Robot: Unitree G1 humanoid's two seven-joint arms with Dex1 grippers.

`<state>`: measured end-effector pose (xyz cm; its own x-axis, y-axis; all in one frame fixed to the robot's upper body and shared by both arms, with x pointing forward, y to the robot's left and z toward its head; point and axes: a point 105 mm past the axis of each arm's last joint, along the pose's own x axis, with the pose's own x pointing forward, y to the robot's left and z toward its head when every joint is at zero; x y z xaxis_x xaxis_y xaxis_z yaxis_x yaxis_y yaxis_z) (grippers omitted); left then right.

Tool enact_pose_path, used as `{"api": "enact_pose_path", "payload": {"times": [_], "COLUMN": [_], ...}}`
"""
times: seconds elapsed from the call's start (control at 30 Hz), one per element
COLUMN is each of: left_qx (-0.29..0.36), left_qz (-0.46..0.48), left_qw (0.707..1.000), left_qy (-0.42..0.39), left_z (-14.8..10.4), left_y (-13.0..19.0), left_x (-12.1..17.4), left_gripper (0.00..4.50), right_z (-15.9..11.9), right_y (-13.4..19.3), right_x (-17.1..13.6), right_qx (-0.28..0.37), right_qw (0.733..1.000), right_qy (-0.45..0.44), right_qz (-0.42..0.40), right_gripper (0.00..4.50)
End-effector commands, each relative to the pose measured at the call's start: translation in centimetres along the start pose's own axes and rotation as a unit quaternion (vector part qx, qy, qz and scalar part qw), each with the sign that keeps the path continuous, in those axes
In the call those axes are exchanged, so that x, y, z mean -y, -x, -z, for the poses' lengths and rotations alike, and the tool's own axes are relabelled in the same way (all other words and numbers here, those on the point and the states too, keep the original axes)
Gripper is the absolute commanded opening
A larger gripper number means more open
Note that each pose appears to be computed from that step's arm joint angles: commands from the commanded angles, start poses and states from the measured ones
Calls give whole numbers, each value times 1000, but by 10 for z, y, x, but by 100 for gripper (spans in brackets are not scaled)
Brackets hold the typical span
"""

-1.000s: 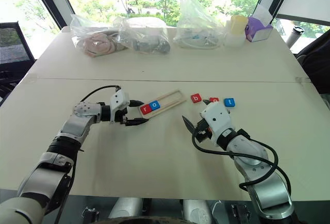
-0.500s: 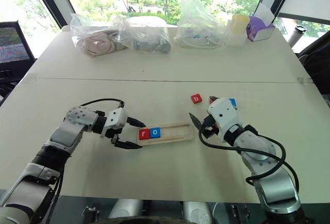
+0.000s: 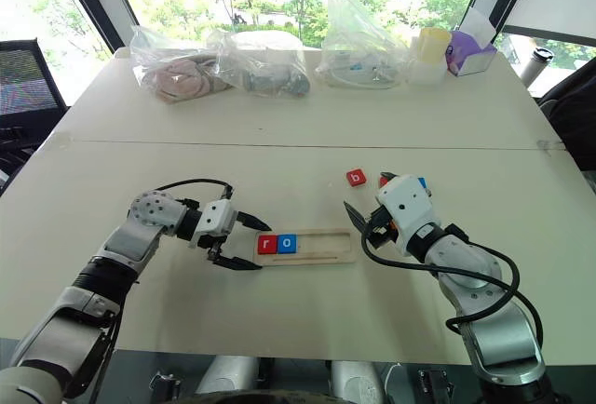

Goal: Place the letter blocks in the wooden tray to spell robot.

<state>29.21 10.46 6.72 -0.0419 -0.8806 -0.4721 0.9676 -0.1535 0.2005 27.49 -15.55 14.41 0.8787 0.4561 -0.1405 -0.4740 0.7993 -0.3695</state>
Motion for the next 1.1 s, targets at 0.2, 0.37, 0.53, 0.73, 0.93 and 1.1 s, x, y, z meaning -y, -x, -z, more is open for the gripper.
{"api": "enact_pose_path", "payload": {"times": [0.2, 0.37, 0.53, 0.73, 0.93, 1.1], "left_qx": [-45, -69, -97, -119, -91, 12], "left_qz": [15, 0, -17, -57, -114, -173], "left_qw": [999, 997, 993, 986, 983, 976], "left_qy": [23, 39, 69, 100, 112, 128], "left_z": [21, 33, 45, 50, 35, -7], "left_y": [-4, 13, 47, 81, 96, 97], "left_x": [9, 12, 24, 36, 34, 16], "left_gripper": [449, 449, 449, 449, 449, 449], "right_z": [-12, -10, 3, 2, 5, 7], "right_y": [-2, -13, -38, -66, -85, -97], "right_x": [-1, -5, -12, -6, 0, -8], "right_qx": [24, 21, -26, -46, -63, -72], "right_qw": [1000, 999, 997, 993, 992, 992], "right_qy": [12, -27, -70, -105, -105, -107], "right_qz": [-5, -13, -22, -1, 4, -12], "right_gripper": [450, 450, 450, 450, 450, 450]}}
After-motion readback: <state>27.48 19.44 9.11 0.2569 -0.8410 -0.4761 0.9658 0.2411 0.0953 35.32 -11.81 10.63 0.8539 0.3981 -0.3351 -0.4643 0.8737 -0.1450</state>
